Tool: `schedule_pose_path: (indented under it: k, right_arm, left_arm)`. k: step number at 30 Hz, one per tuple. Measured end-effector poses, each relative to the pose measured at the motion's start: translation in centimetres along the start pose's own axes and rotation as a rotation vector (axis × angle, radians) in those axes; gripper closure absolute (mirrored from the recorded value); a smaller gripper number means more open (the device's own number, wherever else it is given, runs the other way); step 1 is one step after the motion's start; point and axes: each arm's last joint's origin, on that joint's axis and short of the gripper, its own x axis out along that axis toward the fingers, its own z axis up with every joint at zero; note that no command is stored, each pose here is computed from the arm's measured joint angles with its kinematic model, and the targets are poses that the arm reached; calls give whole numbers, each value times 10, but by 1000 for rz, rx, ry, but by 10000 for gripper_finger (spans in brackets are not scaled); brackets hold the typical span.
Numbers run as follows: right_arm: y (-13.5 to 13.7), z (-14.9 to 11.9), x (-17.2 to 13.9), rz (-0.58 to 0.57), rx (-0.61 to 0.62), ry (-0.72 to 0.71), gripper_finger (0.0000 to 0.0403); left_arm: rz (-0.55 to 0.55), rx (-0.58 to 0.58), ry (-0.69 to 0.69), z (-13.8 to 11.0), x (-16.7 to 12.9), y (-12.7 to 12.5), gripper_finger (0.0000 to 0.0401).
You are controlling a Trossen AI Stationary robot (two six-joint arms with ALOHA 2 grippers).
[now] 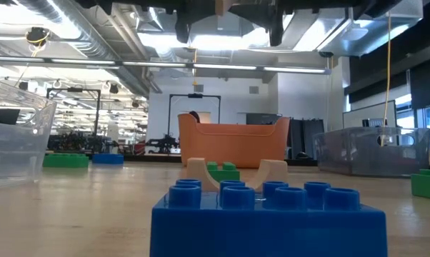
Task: Sort & place blocks by color
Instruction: Put the top left brown block into the black bin
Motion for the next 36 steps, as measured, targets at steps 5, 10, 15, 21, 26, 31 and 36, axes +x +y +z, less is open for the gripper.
schedule_pose_path:
  k: [5,10,15,21,26,31,36]
  right_arm:
    - [-1,-3,3,4,15,-10,212]
    - [-1,-3,4,6,3,-17,269]
    - [-1,-3,4,9,11,-15,269]
    - [-1,9,-14,-38,-56,65,269]
    - [-10,25,-49,-155,-94,206,269]
    - [-15,37,-95,-304,-119,297,269]
    - [-19,47,-132,-412,-83,298,269]
  left_arm:
    - [2,0,2,0,0,1,284]
    - [6,-9,6,-1,0,1,284]
    - [12,-46,13,-1,0,2,283]
    - [32,-108,76,14,-18,16,197]
    - [78,-101,98,39,-54,23,158]
    - [193,-28,32,61,-95,21,157]
    - [283,34,-75,76,-126,11,157]
